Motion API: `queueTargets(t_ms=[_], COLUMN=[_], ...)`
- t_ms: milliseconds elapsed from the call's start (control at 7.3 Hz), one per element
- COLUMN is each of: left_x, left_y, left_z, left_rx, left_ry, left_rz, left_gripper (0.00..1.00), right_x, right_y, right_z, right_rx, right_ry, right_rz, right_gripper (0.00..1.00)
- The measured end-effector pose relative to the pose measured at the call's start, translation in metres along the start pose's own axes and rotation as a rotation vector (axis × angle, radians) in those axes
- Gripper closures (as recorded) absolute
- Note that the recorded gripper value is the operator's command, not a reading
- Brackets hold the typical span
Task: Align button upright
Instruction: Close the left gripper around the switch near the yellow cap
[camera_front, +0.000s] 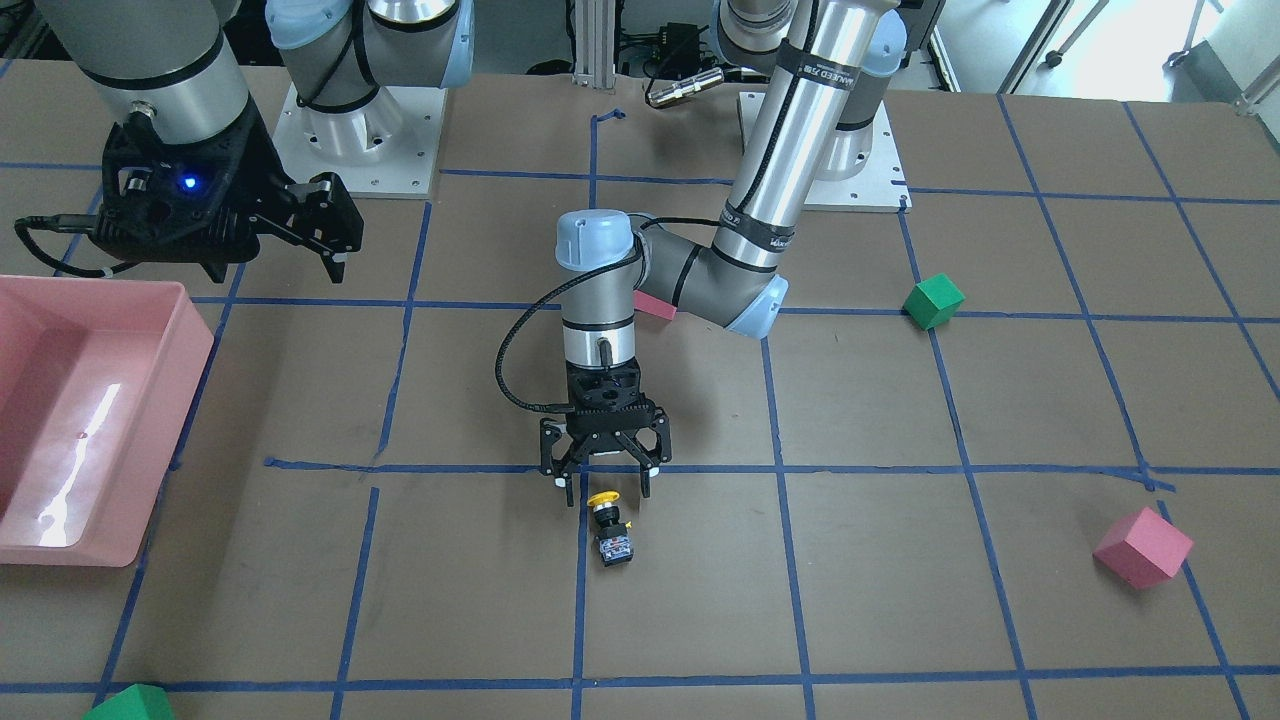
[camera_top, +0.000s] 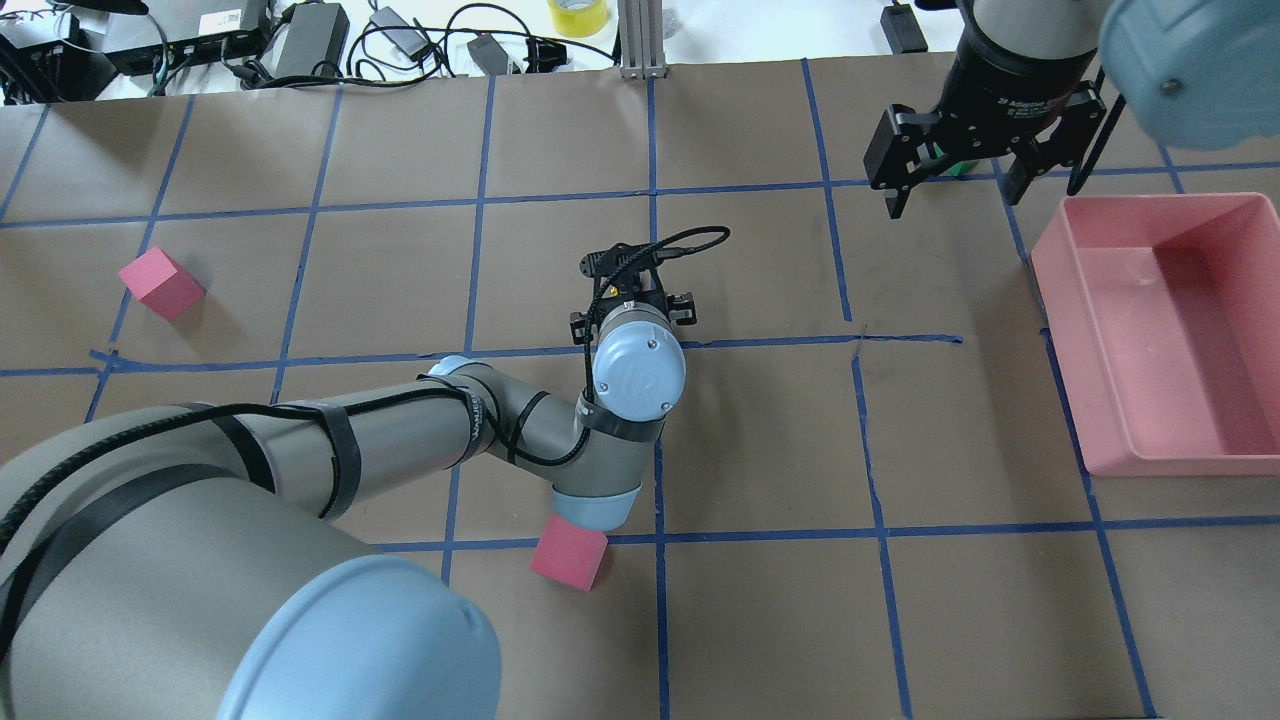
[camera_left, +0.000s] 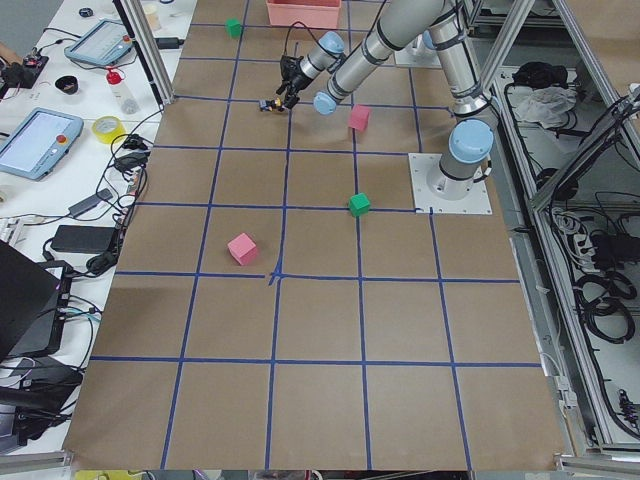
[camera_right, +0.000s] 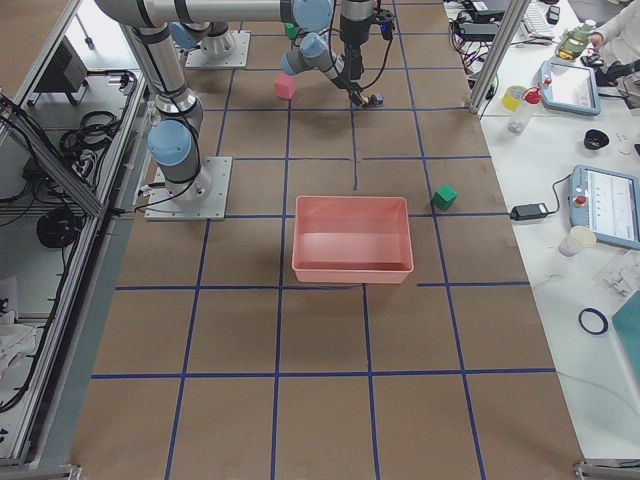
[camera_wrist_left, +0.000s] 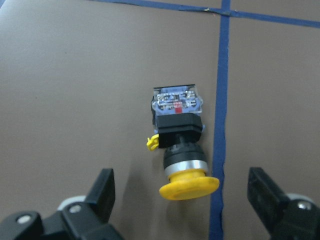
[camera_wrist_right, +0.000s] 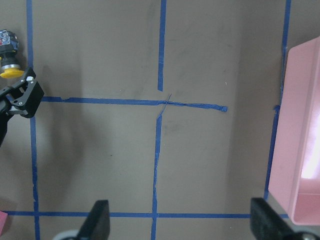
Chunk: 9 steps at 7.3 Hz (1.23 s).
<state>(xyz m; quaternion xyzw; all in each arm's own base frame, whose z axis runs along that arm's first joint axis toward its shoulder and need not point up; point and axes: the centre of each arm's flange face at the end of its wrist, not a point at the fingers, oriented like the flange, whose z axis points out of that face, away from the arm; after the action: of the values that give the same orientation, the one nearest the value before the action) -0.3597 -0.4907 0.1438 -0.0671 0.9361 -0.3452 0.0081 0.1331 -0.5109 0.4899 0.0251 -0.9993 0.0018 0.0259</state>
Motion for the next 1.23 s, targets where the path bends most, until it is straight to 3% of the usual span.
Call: queueTargets(t_ms=[274, 685, 959, 1096, 1234], left_x=[0.0008, 0.0013, 0.0027, 0.0041, 0.0051], left_y=[0.0015, 0.0014, -0.001, -0.0031, -0.0044], left_z=[0.0029, 0.0037, 0.0041, 0.0047, 0.0053], left_rx=[-0.001, -0.001, 0.005, 0.009, 0.012], left_ry=[-0.001, 0.0, 0.003, 0.005, 0.007], left_rz=[0.006, 0.006, 0.004, 0.002, 0.001], left_gripper=[0.3, 0.33, 0.44, 0.52, 0.68], right_x=[0.001, 0.0019, 0.002, 0.0021, 0.0027], right_y=[-0.0001, -0.0009, -0.0012, -0.0012, -0.0013], right_z=[0.0003, -0.0003, -0.0007, -0.0007, -0.0007], right_rx=[-0.001, 0.006, 0.009, 0.009, 0.009], right_ry=[0.002, 0.004, 0.004, 0.005, 0.006], right_rz=[0.001, 0.003, 0.003, 0.002, 0.002], right_gripper=[0.0, 0.0, 0.0, 0.0, 0.0])
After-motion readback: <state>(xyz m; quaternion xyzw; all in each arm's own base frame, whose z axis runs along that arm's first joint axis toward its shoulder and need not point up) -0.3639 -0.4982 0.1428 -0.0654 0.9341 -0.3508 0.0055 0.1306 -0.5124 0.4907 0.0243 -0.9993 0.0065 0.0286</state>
